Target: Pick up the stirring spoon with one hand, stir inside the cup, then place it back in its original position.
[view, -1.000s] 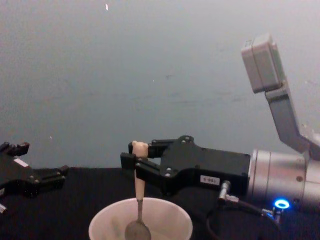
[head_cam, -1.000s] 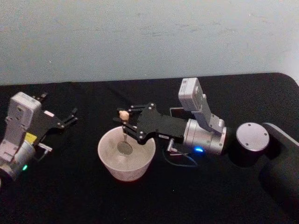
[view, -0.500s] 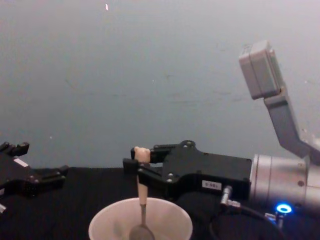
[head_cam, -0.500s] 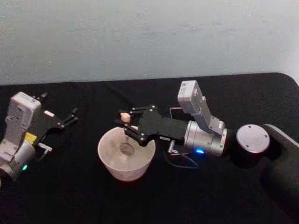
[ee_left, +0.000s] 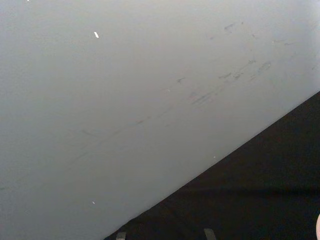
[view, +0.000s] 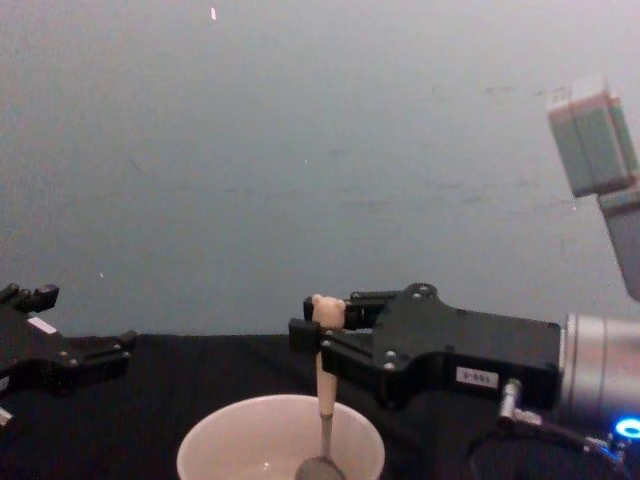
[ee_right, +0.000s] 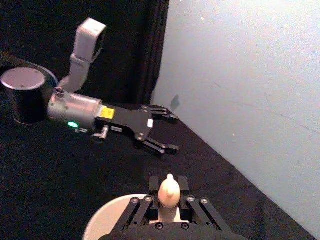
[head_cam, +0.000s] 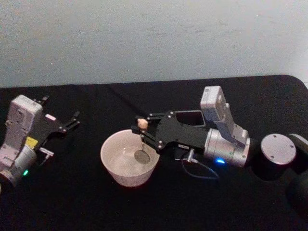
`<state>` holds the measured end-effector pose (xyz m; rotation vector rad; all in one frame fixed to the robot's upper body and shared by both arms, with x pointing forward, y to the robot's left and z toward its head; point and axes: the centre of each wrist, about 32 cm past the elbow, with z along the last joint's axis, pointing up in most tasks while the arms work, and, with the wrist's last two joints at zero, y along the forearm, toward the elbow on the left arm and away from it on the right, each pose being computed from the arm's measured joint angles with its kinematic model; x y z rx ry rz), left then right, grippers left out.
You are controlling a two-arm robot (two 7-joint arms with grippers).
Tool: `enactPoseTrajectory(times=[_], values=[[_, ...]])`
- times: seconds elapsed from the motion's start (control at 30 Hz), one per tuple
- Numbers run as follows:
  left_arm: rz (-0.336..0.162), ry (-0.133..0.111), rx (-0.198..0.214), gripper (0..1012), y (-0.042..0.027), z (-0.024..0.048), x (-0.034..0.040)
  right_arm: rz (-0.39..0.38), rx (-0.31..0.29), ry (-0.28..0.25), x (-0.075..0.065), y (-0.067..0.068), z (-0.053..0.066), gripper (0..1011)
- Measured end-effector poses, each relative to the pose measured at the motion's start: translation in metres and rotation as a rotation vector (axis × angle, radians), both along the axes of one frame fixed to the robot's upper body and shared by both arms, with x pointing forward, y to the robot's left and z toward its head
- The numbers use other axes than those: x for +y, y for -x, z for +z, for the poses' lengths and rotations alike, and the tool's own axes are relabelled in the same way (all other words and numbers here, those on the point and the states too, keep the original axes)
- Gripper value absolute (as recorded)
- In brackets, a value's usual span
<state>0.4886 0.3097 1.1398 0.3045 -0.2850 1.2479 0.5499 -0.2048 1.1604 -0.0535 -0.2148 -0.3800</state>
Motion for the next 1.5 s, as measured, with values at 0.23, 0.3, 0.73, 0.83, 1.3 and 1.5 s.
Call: enactPoseTrajectory(times=[0.23,0.3,0.73,0.83,1.3,1.5], values=[[0.000,0.000,0.000,1001,0.0000,0.0000,0.0000,0.037,0.015,-0.016,0.000,0.014,0.000,213],[0.000,0.000,0.000,1001,0.0000,0.0000,0.0000,0.048,0.020,-0.018,0.001,0.017,0.000,213],[0.000,0.000,0.000,1001,0.0000,0.0000,0.0000,0.079,0.026,-0.029,0.028,0.013,-0.003,213],[0.000,0.000,0.000,1001,0.0000,0.0000,0.0000,0.067,0.019,-0.031,0.032,0.008,-0.002,213],[0.000,0.000,0.000,1001,0.0000,0.0000,0.0000,-0.014,0.007,-0.022,0.025,-0.009,-0.003,213],[0.000,0.000,0.000,1001,0.0000,0.0000,0.0000,-0.030,0.012,-0.017,0.017,-0.007,-0.005,213]])
